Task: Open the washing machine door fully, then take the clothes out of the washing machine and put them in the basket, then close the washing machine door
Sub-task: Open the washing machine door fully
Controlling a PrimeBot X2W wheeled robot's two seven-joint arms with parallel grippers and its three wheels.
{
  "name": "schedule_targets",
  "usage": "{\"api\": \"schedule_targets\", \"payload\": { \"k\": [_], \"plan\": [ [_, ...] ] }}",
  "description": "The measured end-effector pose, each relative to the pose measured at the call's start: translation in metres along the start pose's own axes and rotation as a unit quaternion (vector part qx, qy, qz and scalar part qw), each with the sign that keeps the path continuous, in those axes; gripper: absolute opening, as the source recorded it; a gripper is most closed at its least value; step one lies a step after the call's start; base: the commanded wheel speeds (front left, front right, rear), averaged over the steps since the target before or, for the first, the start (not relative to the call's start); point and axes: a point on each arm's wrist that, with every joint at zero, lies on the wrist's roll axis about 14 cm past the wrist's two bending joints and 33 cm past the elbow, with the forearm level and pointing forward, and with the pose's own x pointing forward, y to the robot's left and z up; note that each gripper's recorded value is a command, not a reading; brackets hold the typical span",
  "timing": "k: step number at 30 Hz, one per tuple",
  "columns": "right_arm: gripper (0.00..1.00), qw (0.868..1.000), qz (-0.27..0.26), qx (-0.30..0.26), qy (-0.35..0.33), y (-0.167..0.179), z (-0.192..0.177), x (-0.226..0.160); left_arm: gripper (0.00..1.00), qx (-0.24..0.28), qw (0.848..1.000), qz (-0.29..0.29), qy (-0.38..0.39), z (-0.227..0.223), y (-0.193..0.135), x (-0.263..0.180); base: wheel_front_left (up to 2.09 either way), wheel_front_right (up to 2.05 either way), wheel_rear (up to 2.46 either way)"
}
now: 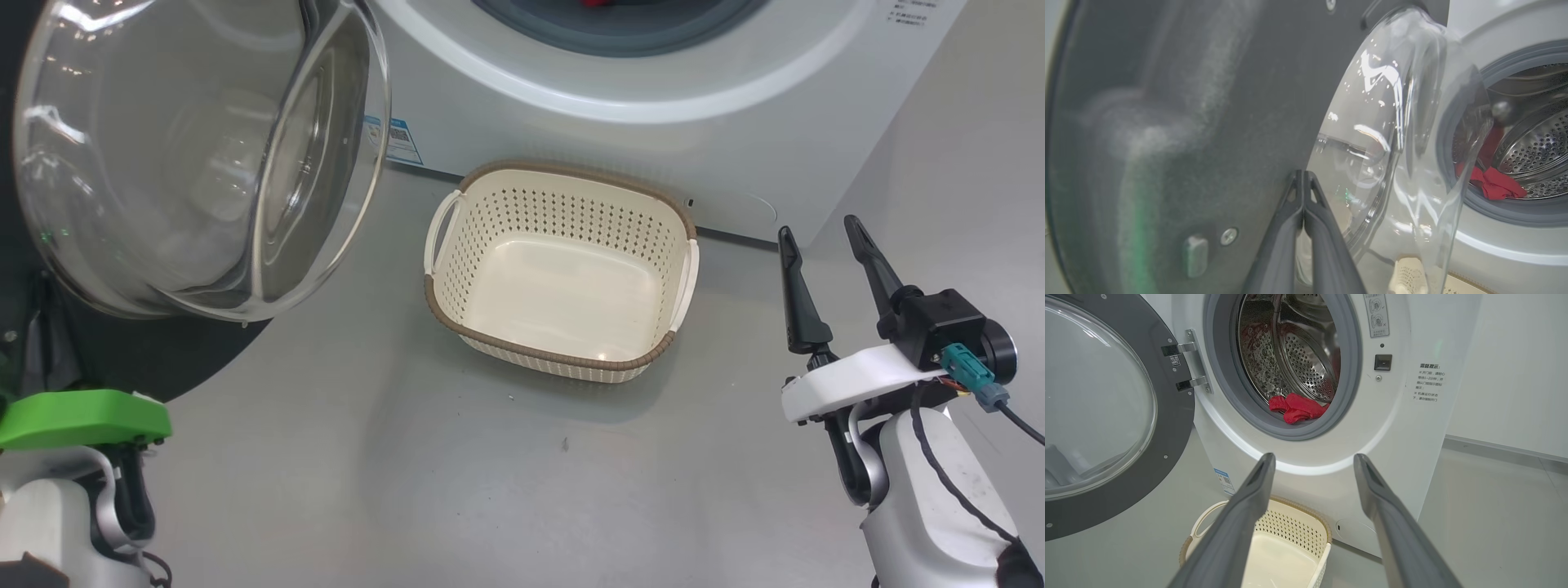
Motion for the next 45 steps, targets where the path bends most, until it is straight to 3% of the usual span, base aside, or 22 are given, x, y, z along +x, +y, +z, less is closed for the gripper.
{"api": "schedule_targets", "payload": {
  "k": [16,31,33,35,37,38,45],
  "plan": [
    [1.0,1.0,-0.005,-0.002,0.003,-0.006,-0.004,0.001,0.0,0.006,0.999,0.034,0.003,-0.004,0.018,0.011,0.0,0.0,0.0],
    [1.0,1.0,-0.007,-0.011,-0.019,-0.005,0.018,-0.006,0.0,0.008,0.999,-0.028,-0.022,0.006,-0.025,-0.01,0.0,0.0,0.0],
    [1.0,1.0,-0.005,-0.013,-0.022,-0.004,0.021,-0.008,0.28,0.005,0.999,-0.039,-0.015,0.002,-0.032,-0.018,0.0,0.0,0.0],
    [1.0,1.0,-0.004,-0.014,-0.025,-0.002,0.024,-0.01,0.46,0.002,0.999,-0.049,-0.001,-0.008,-0.039,-0.027,0.0,0.0,0.0],
    [1.0,1.0,-0.003,-0.015,-0.026,-0.001,0.026,-0.013,0.87,0.0,0.998,-0.065,0.011,-0.016,-0.046,-0.035,0.0,0.0,0.0],
    [1.0,1.0,-0.004,-0.016,-0.027,-0.002,0.028,-0.014,0.98,-0.001,0.997,-0.073,0.016,-0.019,-0.05,-0.039,0.0,0.0,0.0],
    [1.0,0.999,-0.018,-0.015,-0.027,-0.008,0.032,-0.032,1.0,-0.003,0.986,-0.165,0.021,-0.024,-0.101,-0.058,0.0,0.0,0.0]
  ]
}}
